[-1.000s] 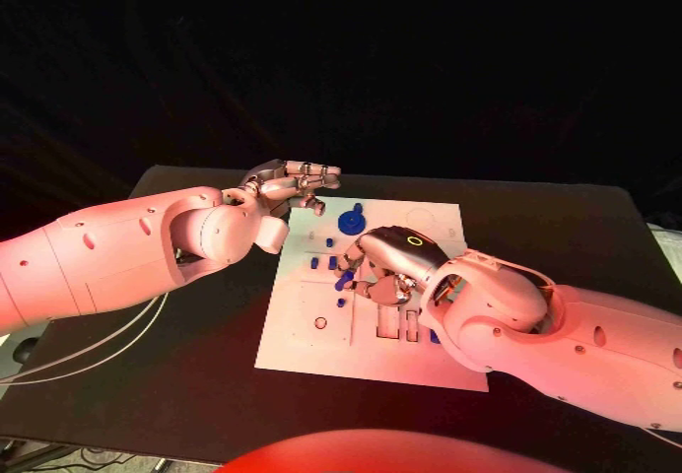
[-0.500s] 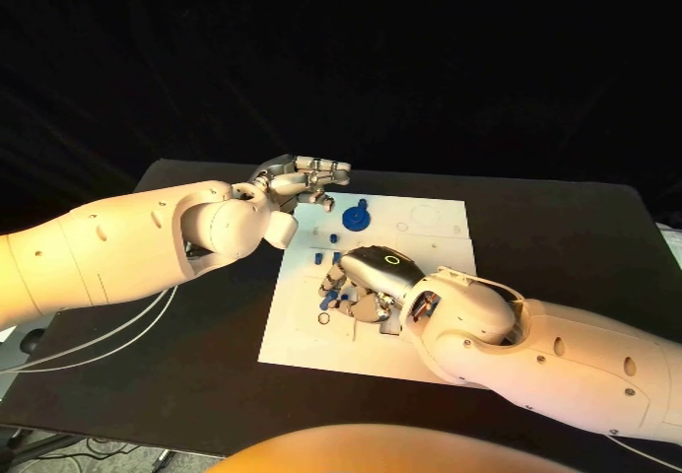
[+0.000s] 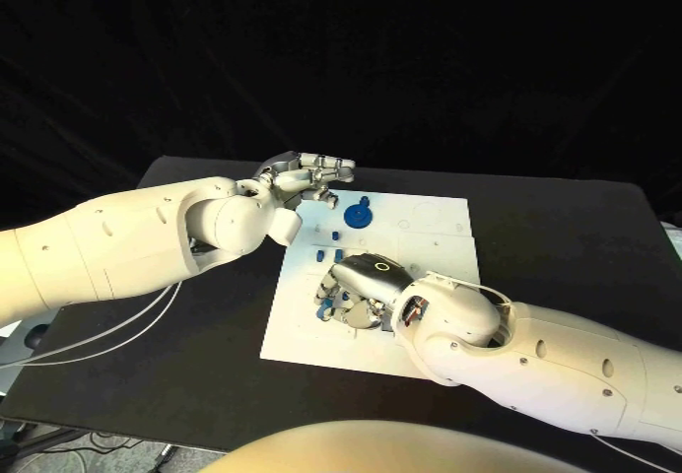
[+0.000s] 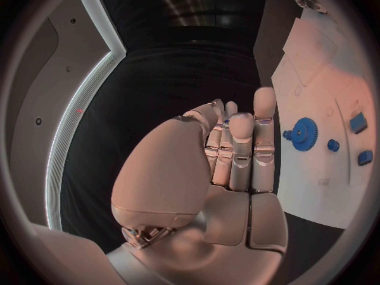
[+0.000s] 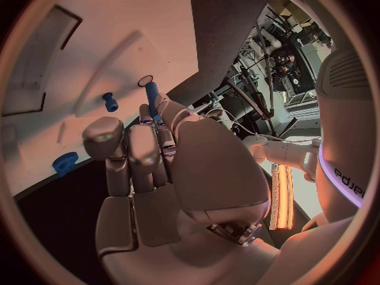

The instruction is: Assemble the parts on the task board

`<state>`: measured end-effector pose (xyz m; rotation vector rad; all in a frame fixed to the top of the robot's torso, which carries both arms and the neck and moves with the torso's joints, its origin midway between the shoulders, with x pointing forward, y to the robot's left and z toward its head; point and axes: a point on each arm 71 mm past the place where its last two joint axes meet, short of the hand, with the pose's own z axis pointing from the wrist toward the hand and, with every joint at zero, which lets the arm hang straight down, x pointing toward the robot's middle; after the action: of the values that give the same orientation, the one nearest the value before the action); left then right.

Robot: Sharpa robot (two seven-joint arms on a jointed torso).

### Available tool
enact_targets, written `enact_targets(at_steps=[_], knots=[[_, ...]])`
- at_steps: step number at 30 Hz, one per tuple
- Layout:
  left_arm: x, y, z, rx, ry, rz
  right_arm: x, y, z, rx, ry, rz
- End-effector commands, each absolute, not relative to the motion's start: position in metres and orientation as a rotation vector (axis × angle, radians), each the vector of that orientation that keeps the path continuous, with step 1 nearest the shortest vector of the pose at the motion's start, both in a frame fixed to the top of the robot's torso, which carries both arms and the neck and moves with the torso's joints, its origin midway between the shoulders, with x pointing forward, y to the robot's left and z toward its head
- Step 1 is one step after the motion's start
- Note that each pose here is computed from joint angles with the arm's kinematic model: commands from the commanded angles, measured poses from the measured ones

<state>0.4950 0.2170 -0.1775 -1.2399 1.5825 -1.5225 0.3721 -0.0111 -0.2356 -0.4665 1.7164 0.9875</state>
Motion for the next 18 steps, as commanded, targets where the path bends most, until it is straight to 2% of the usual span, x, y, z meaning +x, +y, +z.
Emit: enact_targets(at_steps=[1,18], knots=[[0.4946,0.2142,-0.1766,-1.226,1.592,-1.545,0.3708,-0.0101,-0.2392,-0.522,1.738,0.952],[0.4952,0.2169,-0.1775,-1.233,1.594,-1.534,0.3682,-0.0161,-0.2357,-0.563,1.689,0.858]])
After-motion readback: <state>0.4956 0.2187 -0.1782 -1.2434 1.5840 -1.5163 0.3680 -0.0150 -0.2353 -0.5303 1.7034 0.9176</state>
